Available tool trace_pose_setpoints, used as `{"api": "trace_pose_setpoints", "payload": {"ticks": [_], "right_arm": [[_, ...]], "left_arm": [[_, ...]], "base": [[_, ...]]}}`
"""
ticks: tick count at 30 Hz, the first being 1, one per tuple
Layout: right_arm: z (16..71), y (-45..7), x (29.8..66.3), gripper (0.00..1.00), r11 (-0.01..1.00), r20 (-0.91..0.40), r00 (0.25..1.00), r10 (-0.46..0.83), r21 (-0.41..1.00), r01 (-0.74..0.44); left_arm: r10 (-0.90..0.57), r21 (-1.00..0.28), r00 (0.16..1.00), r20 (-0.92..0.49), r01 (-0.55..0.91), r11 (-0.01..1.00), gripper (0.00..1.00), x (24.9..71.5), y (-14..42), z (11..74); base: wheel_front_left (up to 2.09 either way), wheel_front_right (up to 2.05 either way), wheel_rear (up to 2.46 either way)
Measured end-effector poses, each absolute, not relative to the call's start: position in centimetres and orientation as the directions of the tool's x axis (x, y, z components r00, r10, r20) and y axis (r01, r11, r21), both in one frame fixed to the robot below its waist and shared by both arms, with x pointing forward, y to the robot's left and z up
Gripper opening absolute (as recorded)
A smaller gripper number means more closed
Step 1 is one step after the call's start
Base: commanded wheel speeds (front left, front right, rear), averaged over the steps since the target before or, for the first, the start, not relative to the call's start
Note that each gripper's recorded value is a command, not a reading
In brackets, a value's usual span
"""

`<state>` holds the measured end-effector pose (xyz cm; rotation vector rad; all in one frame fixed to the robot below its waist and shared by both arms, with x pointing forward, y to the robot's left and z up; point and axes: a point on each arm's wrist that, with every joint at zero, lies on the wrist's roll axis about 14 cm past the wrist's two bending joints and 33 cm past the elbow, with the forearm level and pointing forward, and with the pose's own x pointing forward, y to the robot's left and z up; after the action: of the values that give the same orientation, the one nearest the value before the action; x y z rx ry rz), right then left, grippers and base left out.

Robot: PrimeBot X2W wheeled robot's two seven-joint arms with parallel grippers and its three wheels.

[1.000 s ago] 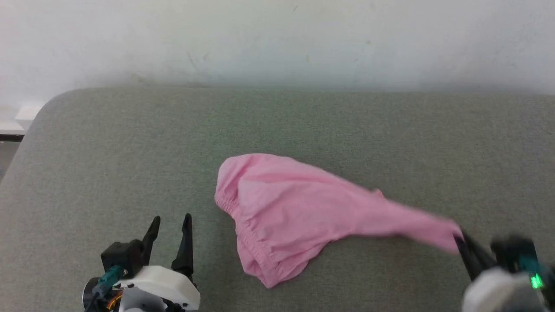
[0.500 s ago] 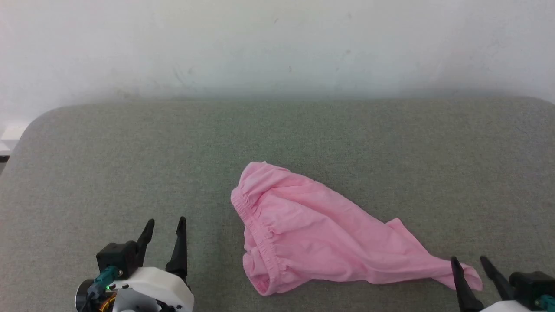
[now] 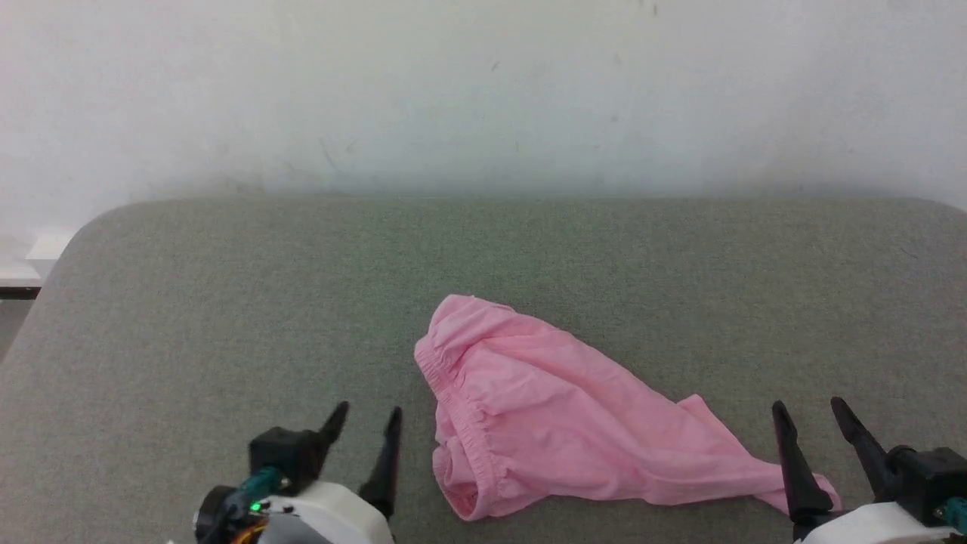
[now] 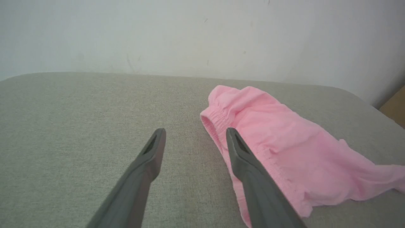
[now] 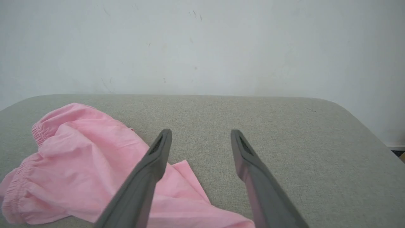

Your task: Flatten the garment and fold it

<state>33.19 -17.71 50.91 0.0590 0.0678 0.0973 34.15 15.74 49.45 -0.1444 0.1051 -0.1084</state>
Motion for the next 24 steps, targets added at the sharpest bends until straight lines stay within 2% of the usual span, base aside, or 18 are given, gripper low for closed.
{"api": "trace_pose_setpoints", "payload": {"ticks": [4,11,14,22,23,24], "right_arm": [[51.4,-17.3,33.2,1.00,0.992,-0.058,0.992,0.109,0.065,-0.105],[51.1,-16.9,33.4,1.00,0.991,-0.083,0.990,0.117,0.072,-0.112],[50.8,-17.0,33.4,1.00,0.991,-0.094,0.989,0.112,0.078,-0.105],[49.9,-17.7,33.5,1.00,0.992,-0.126,0.988,0.088,0.102,-0.076],[49.8,-17.9,33.6,1.00,0.992,-0.129,0.988,0.084,0.103,-0.071],[49.7,-18.0,33.7,1.00,0.992,-0.132,0.988,0.080,0.105,-0.067]], "left_arm": [[-0.306,-0.161,0.927,-0.217,0.275,0.948,1.00,32.9,10.9,48.2],[-0.550,-0.169,0.733,-0.401,0.531,0.830,1.00,30.6,4.5,45.8],[-0.575,-0.169,0.665,-0.478,0.572,0.802,1.00,30.0,3.6,44.2],[-0.533,-0.146,0.566,-0.629,0.587,0.796,1.00,30.1,4.4,39.9],[-0.531,-0.150,0.547,-0.648,0.591,0.792,0.72,29.9,4.4,39.4],[-0.535,-0.159,0.528,-0.660,0.598,0.786,0.72,29.7,4.2,39.0]], "base": [[0.00,0.00,0.00],[0.00,0.00,0.00],[0.00,0.00,0.00],[0.00,0.00,0.00],[0.00,0.00,0.00],[0.00,0.00,0.00]]}}
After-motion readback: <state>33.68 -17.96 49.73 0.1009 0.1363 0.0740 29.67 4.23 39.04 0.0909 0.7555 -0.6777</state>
